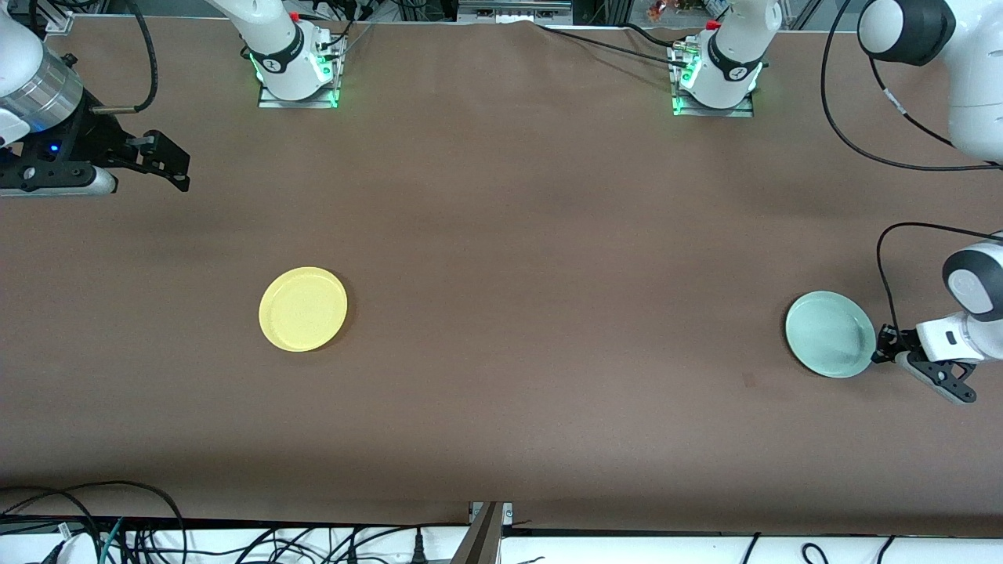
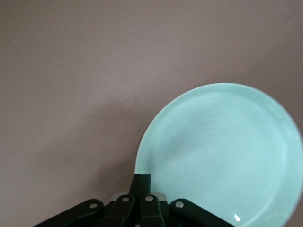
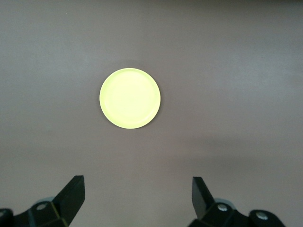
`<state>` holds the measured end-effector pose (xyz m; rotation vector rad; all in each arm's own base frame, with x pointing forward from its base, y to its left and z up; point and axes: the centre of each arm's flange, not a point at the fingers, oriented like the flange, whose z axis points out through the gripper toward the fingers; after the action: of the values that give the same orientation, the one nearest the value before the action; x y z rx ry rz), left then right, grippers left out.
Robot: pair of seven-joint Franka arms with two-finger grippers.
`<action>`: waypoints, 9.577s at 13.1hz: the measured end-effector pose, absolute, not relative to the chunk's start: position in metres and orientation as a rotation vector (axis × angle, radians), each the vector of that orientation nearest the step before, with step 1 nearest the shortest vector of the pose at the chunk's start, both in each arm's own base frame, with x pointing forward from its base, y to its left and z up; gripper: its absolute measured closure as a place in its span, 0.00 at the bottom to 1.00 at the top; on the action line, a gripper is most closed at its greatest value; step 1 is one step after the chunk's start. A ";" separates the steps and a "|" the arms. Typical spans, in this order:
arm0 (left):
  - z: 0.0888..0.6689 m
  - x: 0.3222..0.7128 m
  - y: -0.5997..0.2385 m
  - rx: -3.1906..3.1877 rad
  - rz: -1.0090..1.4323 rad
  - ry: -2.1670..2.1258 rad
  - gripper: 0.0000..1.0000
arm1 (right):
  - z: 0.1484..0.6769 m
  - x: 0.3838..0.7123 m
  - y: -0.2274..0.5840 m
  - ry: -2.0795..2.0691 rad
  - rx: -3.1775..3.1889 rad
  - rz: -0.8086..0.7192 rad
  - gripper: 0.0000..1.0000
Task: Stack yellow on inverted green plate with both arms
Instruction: 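Grip the green plate rim with the left gripper, then lift and flip the green plate with the left gripper toward the table middle, then set the green plate upside down and open the left gripper, then grasp the yellow plate rim with the right gripper while the left gripper withdraws, then carry the yellow plate onto the inverted green plate with the right gripper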
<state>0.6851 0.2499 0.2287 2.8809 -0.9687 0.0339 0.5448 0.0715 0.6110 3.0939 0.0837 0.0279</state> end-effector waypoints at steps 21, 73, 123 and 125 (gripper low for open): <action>0.186 0.689 0.240 2.926 0.004 -1.177 0.95 | 0.601 0.549 0.072 0.083 3.094 -0.007 0.00; 0.254 0.382 -0.627 3.678 0.700 -0.823 0.52 | 0.529 0.594 0.038 -0.115 3.245 -0.144 0.00; 0.584 0.554 -0.002 3.218 -0.011 -0.026 0.00 | 0.269 0.644 0.154 -0.530 3.284 -0.122 0.97; 0.585 0.554 -0.004 3.218 -0.010 -0.031 0.00 | 0.300 0.632 0.199 -0.590 3.296 -0.194 0.97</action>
<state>0.5540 -0.0036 0.5845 3.2185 -0.0312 -0.0104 0.6316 0.1989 0.2997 3.2960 -0.5898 -0.1935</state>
